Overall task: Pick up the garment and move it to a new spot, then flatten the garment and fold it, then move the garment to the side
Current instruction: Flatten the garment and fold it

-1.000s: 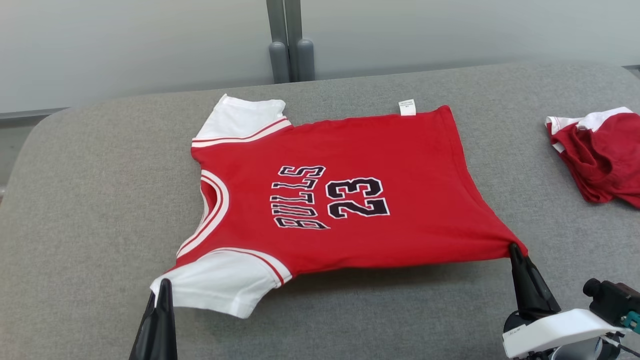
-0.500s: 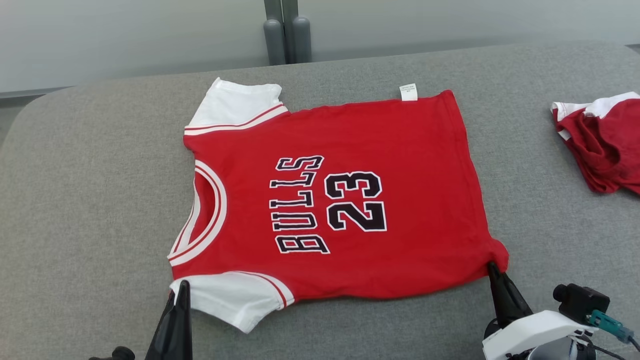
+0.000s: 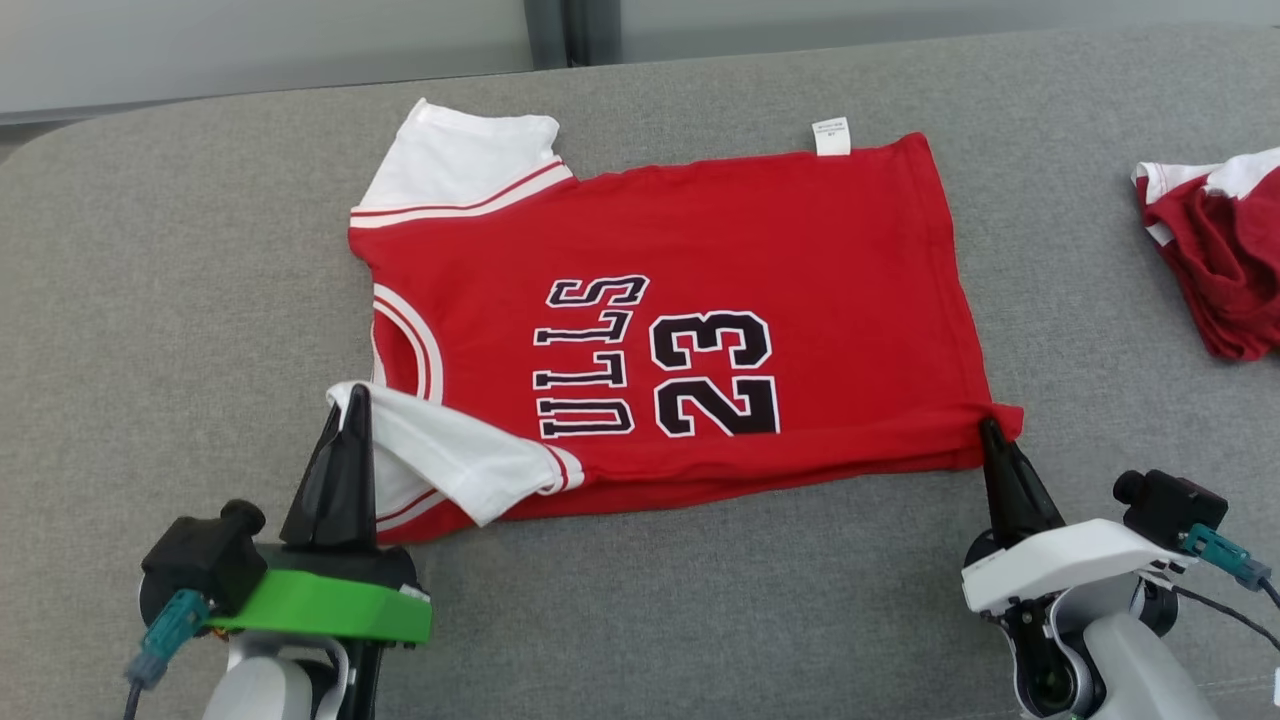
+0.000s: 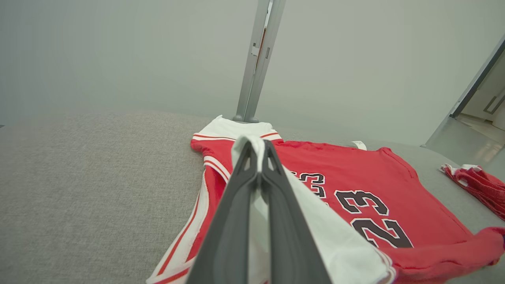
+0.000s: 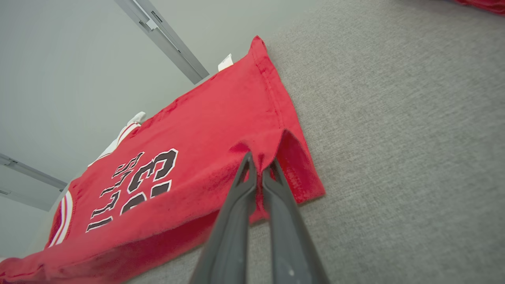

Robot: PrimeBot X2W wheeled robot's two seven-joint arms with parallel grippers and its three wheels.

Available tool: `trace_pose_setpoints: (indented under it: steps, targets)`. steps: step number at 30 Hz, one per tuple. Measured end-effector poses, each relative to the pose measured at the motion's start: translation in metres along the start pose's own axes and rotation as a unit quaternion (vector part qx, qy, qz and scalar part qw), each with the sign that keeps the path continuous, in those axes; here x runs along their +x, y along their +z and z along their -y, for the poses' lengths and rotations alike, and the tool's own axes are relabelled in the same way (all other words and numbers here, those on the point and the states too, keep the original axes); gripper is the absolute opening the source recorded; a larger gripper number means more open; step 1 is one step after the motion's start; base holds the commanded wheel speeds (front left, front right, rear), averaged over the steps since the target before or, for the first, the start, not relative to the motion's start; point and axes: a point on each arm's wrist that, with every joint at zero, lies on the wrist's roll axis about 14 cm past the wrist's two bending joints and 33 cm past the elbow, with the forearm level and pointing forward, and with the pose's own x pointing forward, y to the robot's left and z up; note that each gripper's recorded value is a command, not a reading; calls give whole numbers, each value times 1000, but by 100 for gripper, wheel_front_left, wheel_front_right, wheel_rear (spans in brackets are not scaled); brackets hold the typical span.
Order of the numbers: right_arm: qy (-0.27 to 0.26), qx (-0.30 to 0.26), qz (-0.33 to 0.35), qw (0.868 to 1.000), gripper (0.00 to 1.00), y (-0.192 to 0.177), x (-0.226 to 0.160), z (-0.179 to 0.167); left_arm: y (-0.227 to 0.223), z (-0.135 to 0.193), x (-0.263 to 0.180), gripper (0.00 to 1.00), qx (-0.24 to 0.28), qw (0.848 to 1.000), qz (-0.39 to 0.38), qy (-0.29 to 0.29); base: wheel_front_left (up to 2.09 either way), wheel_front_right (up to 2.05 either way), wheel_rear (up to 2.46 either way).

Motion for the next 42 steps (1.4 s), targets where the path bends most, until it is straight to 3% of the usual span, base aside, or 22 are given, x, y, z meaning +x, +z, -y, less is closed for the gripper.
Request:
trace_pose_setpoints:
  steps: [16, 17, 19, 20, 21, 22, 23, 24, 33, 38, 42]
  targets:
    - [-21, -17, -13, 1000, 0, -8, 35, 10, -45, -18, 60, 0, 16, 998, -57, 3, 0, 0, 0]
    - [-21, -16, -12, 1000, 5, -9, 36, 10, -46, -19, 62, 0, 17, 998, -58, 5, 0, 0, 0]
    - [-23, -15, -11, 1000, 35, -8, 38, 10, -48, -21, 66, 0, 18, 998, -61, 9, 0, 0, 0]
    - [-23, -15, -10, 1000, 56, -7, 39, 10, -50, -22, 68, 0, 18, 998, -64, 10, 0, 0, 0]
    - [-23, -14, -8, 1000, 100, -6, 40, 10, -53, -23, 69, 16, 17, 997, -69, 12, 0, 0, 0]
    - [-23, -13, -7, 1000, 100, -5, 41, 9, -56, -23, 70, 37, 17, 997, -73, 13, 0, 0, 0]
    - [-23, -13, -3, 1000, 100, -3, 43, 9, -58, -22, 71, 95, 16, 997, -75, 12, 0, 0, 0]
    - [-22, -12, 2, 1000, 100, 1, 46, 8, -57, -20, 77, 100, 13, 997, -74, 11, 0, 0, 0]
    - [-21, -17, 44, 999, 100, 30, 57, 5, -41, -13, 89, 100, -6, 999, -50, 9, 0, 0, 0]
    - [-7, -64, 83, 994, 100, 57, 53, -3, -34, -14, 80, 100, -9, 999, -43, 11, 0, 0, 0]
    - [-7, -125, 86, 988, 100, 59, 31, 0, -42, -33, 48, 100, -12, 997, -64, 37, 0, 0, 0]
